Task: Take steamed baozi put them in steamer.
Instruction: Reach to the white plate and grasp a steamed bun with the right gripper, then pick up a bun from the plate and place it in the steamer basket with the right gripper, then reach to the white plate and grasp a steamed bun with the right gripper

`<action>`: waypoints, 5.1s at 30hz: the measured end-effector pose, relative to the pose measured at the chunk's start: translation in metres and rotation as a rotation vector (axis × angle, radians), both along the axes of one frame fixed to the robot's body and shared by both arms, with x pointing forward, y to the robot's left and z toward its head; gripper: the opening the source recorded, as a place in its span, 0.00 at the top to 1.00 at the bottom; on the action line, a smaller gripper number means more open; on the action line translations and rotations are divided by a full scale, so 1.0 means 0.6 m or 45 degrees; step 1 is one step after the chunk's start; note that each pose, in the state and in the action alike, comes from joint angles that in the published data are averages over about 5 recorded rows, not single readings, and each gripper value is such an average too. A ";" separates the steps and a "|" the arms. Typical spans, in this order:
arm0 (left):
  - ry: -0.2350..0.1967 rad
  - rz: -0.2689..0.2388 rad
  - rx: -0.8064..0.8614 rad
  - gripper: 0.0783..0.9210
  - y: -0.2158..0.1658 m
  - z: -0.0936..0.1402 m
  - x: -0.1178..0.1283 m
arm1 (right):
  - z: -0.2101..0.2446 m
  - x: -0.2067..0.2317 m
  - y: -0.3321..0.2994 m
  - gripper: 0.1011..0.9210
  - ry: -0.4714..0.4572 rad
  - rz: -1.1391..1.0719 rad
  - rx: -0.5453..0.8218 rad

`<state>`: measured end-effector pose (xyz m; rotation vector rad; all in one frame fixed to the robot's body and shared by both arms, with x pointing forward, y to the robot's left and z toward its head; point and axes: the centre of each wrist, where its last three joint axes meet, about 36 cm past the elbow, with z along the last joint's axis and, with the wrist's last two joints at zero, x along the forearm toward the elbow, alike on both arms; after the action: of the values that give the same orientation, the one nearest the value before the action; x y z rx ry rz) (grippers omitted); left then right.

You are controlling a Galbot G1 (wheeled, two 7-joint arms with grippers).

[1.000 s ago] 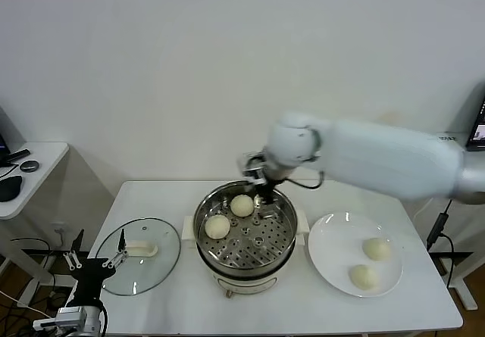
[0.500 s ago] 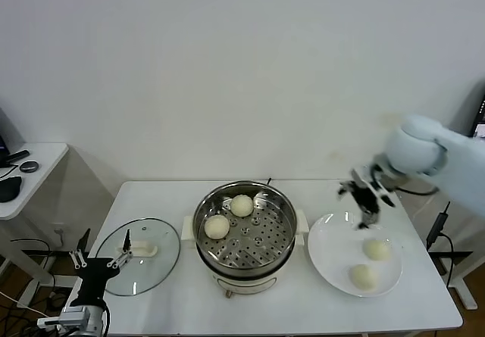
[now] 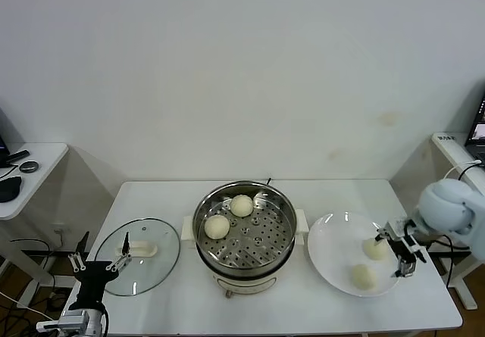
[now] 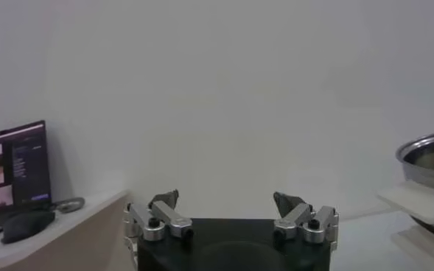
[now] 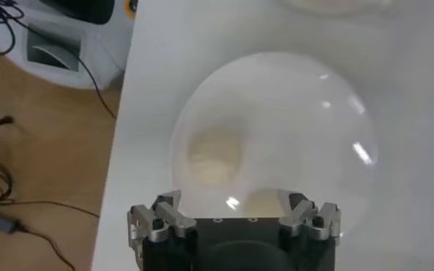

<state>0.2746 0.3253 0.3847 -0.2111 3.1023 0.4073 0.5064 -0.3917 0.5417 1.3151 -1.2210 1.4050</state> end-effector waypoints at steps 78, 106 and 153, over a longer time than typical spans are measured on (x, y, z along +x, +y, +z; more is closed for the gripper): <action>-0.068 0.040 -0.002 0.12 0.004 0.022 0.001 | 0.218 0.119 0.425 0.69 -0.222 1.079 0.282; -0.064 0.095 0.002 0.12 0.020 0.016 -0.009 | 0.093 0.073 0.553 0.46 -0.140 1.820 0.073; -0.044 -0.005 0.014 0.12 0.010 0.000 0.014 | 0.028 0.093 -0.046 0.12 -0.215 -0.105 0.044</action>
<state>0.2830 0.3313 0.3844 -0.2097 3.0653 0.4164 0.5622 -0.4194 0.5587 1.1740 -1.4008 1.4645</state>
